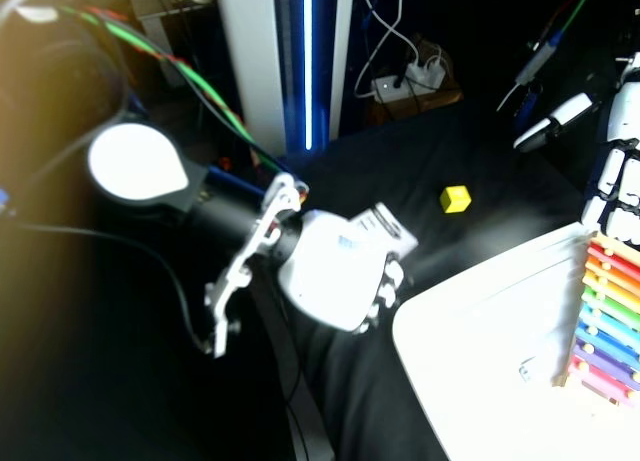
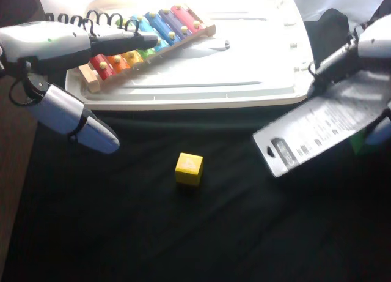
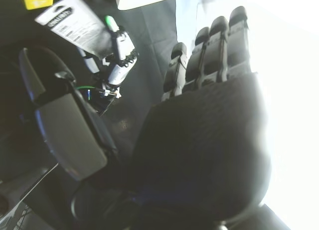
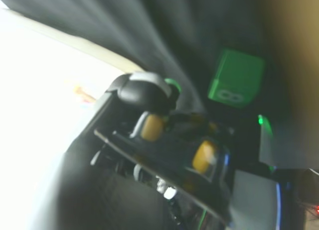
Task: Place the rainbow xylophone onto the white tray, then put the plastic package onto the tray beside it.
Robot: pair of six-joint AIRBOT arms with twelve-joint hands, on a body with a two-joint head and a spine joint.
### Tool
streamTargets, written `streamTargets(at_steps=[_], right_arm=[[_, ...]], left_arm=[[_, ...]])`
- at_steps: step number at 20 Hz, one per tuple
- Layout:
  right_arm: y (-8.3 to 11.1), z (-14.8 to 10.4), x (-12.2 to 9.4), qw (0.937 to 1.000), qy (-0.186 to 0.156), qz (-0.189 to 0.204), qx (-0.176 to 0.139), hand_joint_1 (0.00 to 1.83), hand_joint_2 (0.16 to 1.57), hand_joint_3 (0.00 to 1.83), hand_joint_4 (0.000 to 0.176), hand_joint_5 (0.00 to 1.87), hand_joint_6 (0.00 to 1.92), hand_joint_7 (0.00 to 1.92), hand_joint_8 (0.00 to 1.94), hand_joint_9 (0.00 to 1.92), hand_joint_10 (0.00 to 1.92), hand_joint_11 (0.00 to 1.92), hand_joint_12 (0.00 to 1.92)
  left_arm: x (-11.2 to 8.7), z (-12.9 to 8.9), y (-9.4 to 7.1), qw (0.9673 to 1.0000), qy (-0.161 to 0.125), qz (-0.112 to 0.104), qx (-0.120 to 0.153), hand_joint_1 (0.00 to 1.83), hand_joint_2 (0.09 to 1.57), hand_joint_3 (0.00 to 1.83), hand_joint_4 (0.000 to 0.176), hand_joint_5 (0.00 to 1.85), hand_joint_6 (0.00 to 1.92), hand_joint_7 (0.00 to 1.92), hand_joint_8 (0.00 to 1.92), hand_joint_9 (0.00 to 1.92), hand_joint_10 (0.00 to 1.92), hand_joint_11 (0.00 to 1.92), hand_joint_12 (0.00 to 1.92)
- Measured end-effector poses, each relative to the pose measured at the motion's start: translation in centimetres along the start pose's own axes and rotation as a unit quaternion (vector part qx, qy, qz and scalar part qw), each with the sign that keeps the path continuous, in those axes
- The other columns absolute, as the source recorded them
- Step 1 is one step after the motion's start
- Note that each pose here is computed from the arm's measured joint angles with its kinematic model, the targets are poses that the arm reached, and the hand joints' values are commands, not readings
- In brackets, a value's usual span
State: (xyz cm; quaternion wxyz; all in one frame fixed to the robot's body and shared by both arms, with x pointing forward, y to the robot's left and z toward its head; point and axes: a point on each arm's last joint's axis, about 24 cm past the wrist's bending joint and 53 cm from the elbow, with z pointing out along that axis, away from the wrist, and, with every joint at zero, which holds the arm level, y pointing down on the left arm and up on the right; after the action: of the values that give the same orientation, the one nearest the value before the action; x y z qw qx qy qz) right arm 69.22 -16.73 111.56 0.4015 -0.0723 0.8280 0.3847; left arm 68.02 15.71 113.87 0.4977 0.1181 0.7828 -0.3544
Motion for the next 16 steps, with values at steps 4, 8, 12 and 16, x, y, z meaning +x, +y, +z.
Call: streamTargets(at_steps=[4, 8, 12, 16], right_arm=[[1.7, 0.0, -2.4, 0.9991, -0.035, -0.006, -0.024, 1.6, 1.09, 0.0, 0.083, 0.96, 1.92, 1.22, 1.94, 1.4, 1.92, 1.45, 1.92], [2.1, -0.3, -4.1, 0.9973, -0.066, -0.002, -0.031, 1.66, 1.18, 0.0, 0.0, 1.28, 1.92, 1.46, 1.94, 1.56, 1.92, 1.58, 1.92], [3.1, -0.9, -7.1, 0.994, -0.101, 0.0, -0.042, 1.71, 1.15, 0.0, 0.0, 1.25, 1.92, 1.5, 1.94, 1.61, 1.92, 1.67, 1.92], [4.1, -0.6, -9.7, 0.9902, -0.129, -0.001, -0.055, 1.75, 1.13, 0.0, 0.175, 1.26, 1.92, 1.34, 1.94, 1.41, 1.92, 1.28, 1.92]], left_arm=[[0.2, 0.0, 0.1, 1.0, 0.002, 0.0, -0.001, 0.71, 0.7, 0.0, 0.172, 0.0, 0.0, 0.0, 0.0, 0.0, 0.0, 0.0, 0.0], [0.2, 0.0, 0.1, 1.0, 0.002, -0.001, -0.002, 0.8, 0.68, 0.0, 0.155, 0.0, 0.0, 0.0, 0.0, 0.0, 0.0, 0.0, 0.0], [0.4, -0.1, 0.2, 1.0, 0.004, -0.002, -0.003, 0.82, 0.7, 0.0, 0.161, 0.0, 0.0, 0.0, 0.0, 0.0, 0.0, 0.0, 0.0], [0.6, -0.1, 0.4, 1.0, 0.007, -0.004, -0.004, 0.83, 0.7, 0.0, 0.105, 0.0, 0.0, 0.0, 0.0, 0.0, 0.0, 0.0, 0.0]])
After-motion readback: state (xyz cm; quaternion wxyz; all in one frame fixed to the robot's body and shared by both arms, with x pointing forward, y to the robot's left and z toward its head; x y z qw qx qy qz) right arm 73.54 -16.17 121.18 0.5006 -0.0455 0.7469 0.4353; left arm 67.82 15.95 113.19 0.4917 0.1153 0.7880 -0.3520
